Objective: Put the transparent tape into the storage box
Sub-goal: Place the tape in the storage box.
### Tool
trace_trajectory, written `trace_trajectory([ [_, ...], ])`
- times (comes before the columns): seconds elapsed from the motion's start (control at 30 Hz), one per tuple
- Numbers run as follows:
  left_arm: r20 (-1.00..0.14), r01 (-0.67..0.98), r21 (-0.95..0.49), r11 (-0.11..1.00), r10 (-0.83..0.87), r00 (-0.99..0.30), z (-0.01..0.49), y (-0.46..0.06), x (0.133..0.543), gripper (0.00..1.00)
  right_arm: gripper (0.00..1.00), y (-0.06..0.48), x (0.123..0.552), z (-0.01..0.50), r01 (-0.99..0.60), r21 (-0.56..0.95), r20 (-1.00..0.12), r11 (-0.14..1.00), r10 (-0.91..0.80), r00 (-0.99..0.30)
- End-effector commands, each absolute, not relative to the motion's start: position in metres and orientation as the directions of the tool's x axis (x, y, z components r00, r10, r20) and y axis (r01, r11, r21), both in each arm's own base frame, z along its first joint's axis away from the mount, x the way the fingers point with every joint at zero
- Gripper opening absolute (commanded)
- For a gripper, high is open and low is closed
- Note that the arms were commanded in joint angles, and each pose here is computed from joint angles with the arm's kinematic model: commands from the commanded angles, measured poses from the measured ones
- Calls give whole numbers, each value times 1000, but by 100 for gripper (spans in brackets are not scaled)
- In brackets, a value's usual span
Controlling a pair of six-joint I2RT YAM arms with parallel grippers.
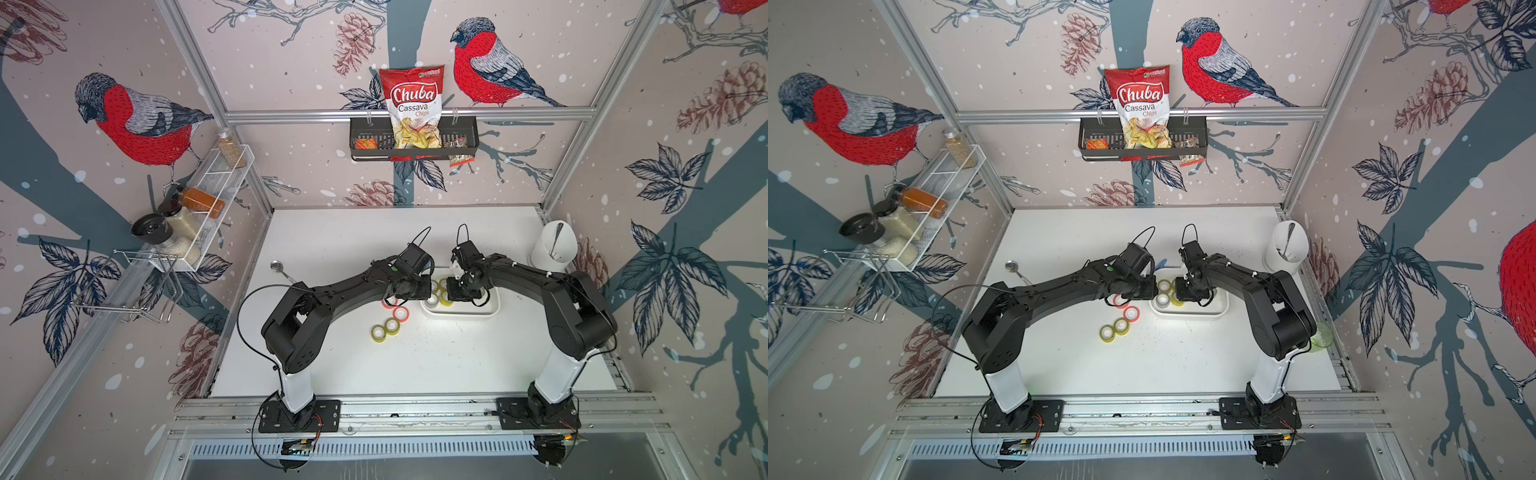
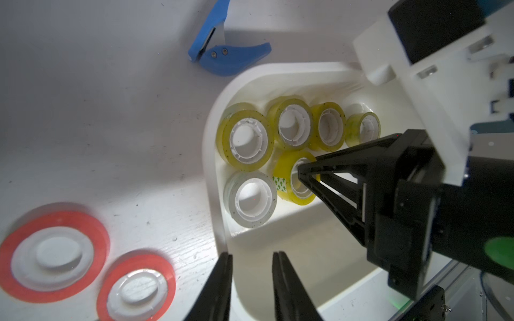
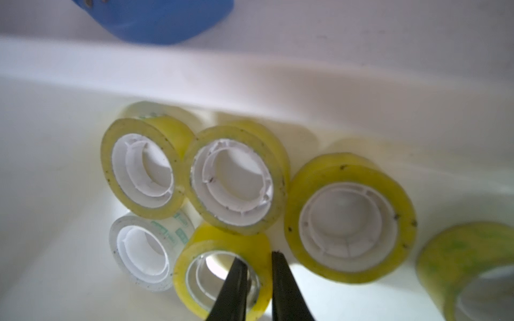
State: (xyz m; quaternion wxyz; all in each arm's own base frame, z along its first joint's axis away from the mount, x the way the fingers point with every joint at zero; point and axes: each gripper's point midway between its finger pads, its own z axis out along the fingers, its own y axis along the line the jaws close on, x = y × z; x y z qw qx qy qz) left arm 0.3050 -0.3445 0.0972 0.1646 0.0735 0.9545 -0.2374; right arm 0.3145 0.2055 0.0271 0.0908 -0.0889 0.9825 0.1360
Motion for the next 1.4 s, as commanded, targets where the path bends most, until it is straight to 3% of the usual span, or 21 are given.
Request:
trace_trajectory([
  [0.0,-353,225,-437,871,63,-933,100,-348,305,31,21,207,323,28,-186,244,-219,952,-133,-967],
  [0.37,-358,224,-435,872,61,-932,101,-346,305,30,32,207,324,37,-178,248,-235,952,-120,-965],
  [0.57,-366,226,-431,874,60,-929,105,-344,305,30,33,208,320,57,-187,263,-267,946,-115,-957],
  [0.8,-385,228,-415,881,57,-921,113,-338,304,31,43,213,322,88,-215,287,-330,933,-114,-937],
  [1.37,-405,138,-415,899,-46,-913,123,-280,303,32,50,293,326,130,-420,310,-394,853,-287,-873],
])
